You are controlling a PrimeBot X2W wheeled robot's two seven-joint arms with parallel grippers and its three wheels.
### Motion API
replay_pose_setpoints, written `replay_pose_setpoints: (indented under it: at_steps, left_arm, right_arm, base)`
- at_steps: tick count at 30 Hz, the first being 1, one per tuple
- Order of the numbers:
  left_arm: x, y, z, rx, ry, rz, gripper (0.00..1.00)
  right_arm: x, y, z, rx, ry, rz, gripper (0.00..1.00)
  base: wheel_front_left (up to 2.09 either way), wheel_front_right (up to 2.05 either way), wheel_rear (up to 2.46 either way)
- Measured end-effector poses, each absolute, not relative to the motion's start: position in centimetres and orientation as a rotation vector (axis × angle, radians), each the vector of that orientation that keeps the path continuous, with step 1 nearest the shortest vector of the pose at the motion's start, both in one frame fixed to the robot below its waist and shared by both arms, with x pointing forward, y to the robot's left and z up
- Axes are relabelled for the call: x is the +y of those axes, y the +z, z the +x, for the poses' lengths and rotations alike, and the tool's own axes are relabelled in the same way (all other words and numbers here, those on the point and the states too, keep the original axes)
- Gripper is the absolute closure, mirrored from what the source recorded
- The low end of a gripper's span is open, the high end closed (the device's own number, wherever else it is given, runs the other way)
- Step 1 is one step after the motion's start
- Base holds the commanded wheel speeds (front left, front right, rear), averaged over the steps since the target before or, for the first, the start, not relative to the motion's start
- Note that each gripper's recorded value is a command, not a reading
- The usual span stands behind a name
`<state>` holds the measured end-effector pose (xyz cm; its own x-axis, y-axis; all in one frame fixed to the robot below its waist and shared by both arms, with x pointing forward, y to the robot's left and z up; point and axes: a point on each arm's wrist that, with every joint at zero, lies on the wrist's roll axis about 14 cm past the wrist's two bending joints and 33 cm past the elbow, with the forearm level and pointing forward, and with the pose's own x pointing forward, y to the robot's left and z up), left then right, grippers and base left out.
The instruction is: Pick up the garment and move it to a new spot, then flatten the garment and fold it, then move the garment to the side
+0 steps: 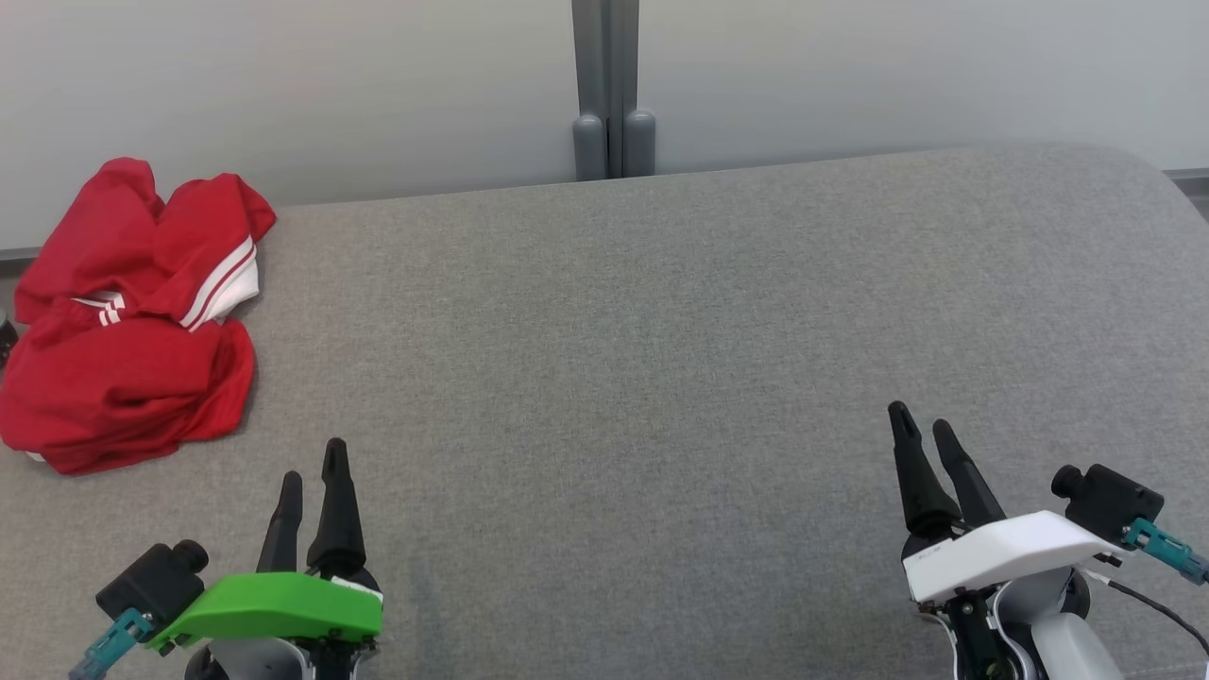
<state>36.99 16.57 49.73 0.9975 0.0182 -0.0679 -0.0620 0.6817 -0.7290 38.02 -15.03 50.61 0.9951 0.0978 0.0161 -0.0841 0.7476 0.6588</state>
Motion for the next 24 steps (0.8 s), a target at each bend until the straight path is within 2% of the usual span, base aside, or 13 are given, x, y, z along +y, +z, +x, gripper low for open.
replay_pose_setpoints:
  at_steps: [24]
  left_arm:
    - [16.0, 49.3, 35.6, 0.034, 0.040, -0.541, 0.00]
  right_arm:
    - [-12.9, 50.5, 37.5, -0.001, 0.179, 0.403, 0.00]
  base:
    - [0.00, 0.00, 0.00]
